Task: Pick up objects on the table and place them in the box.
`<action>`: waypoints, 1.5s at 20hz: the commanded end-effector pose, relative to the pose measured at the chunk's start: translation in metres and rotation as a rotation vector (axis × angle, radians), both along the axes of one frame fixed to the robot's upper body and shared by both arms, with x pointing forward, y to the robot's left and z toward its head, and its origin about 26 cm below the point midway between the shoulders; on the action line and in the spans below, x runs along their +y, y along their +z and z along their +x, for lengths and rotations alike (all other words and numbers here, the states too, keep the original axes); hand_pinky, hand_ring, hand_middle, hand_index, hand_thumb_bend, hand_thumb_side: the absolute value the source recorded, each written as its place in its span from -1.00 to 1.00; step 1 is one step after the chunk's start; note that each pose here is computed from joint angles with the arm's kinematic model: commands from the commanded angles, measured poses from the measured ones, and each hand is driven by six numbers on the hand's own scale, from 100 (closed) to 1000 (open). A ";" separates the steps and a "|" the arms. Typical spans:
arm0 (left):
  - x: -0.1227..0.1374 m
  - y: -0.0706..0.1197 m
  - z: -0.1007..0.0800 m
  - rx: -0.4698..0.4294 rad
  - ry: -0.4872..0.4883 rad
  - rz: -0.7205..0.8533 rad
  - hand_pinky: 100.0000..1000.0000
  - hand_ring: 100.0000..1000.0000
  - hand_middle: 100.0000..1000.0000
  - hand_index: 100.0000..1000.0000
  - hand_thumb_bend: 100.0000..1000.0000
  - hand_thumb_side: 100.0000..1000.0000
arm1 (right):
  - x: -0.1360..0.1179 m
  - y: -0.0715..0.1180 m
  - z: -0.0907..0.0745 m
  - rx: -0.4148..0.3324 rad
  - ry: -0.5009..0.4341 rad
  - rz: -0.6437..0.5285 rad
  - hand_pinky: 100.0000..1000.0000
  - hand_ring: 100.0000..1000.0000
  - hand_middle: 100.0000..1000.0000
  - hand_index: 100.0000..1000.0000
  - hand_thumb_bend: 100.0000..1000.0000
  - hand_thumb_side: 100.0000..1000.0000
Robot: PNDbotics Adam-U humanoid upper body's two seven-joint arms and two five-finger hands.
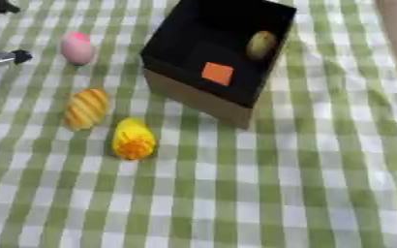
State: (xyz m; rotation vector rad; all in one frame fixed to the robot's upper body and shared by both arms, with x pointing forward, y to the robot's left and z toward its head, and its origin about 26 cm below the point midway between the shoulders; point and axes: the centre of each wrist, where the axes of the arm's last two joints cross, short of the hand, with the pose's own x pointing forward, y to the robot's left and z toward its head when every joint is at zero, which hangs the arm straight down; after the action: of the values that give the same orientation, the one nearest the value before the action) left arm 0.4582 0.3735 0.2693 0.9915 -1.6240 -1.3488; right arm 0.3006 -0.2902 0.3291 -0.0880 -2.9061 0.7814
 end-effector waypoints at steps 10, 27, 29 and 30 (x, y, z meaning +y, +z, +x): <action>-0.027 0.021 0.012 -0.027 -0.085 -0.002 0.78 0.72 0.61 0.78 -0.03 -0.12 | 0.000 0.010 -0.005 -0.028 -0.008 -0.037 0.66 0.69 0.09 0.67 -1.00 -0.06; -0.025 0.011 0.018 0.002 -0.022 0.023 0.69 0.61 0.52 0.72 -0.19 -0.40 | 0.002 0.012 -0.005 -0.021 0.000 -0.038 0.67 0.71 0.07 0.67 -1.00 -0.05; -0.023 0.010 0.019 0.000 0.000 0.033 0.67 0.59 0.49 0.70 -0.32 -0.52 | 0.002 0.012 -0.005 -0.020 0.002 -0.039 0.67 0.71 0.07 0.67 -1.00 -0.05; -0.023 0.009 0.019 -0.002 0.008 0.033 0.67 0.59 0.49 0.70 -0.32 -0.52 | 0.002 0.012 -0.005 -0.020 0.003 -0.039 0.67 0.71 0.07 0.67 -1.00 -0.05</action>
State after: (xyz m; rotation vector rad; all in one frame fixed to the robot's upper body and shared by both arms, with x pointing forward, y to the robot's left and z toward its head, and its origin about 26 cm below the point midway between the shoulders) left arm 0.4798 0.3434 0.2622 0.9614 -1.5938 -1.3944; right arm 0.3004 -0.2881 0.3327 -0.0851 -2.8874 0.8177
